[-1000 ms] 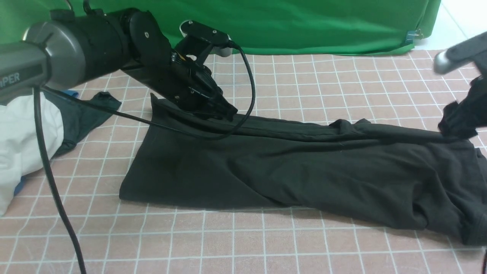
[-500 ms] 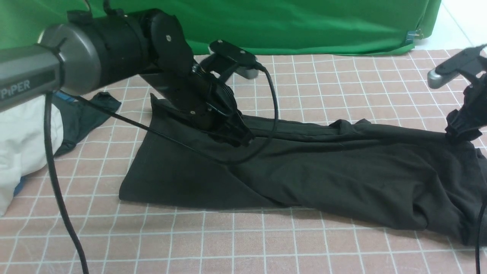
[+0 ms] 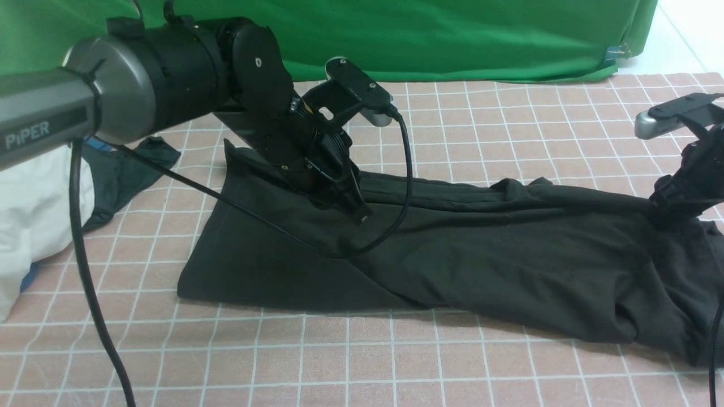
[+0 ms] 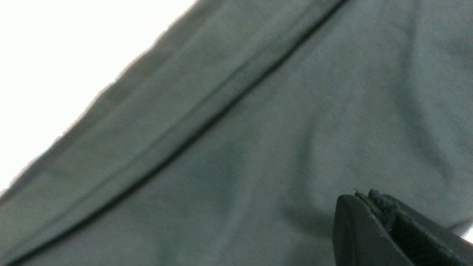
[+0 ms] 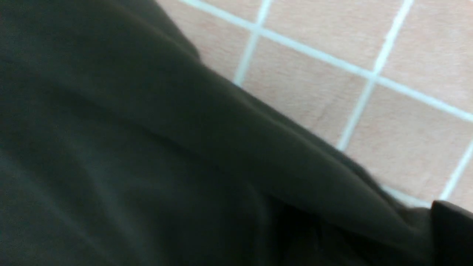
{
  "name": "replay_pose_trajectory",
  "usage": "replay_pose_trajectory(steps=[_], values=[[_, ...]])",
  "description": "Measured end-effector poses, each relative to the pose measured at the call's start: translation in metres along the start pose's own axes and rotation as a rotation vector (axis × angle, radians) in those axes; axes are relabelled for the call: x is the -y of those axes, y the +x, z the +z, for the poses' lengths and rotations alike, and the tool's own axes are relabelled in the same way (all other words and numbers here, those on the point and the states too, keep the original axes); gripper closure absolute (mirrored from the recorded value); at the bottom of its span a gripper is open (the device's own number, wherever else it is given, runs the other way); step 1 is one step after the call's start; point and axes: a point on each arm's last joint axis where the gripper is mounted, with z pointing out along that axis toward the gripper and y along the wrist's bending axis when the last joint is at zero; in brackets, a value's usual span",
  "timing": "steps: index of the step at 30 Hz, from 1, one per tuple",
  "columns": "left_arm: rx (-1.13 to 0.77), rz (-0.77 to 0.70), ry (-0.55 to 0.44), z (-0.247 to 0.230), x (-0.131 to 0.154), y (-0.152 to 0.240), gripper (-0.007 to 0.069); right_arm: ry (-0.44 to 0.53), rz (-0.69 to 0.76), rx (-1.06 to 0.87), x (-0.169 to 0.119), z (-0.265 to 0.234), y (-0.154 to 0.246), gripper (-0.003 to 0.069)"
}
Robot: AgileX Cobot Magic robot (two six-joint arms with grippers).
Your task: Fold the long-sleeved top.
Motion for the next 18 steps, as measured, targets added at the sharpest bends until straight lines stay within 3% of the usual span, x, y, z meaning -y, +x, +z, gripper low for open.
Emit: replay_pose_trajectory(steps=[5,10,14,18], values=[[0.011,0.009,-0.024,0.000,-0.003,0.000,0.0608,-0.021,0.002,-0.017,-0.002,0.000,0.002,0.0282],[0.014,0.025,-0.048,0.000,-0.006,0.000,0.0608,-0.013,-0.002,-0.014,-0.001,0.000,0.001,0.0408],[-0.001,0.052,-0.072,-0.001,-0.009,0.001,0.0608,0.005,0.025,-0.043,0.000,0.000,0.004,0.0575],[-0.004,0.048,-0.085,-0.002,-0.014,0.004,0.0608,0.026,0.118,-0.091,0.002,-0.002,0.009,0.0596]])
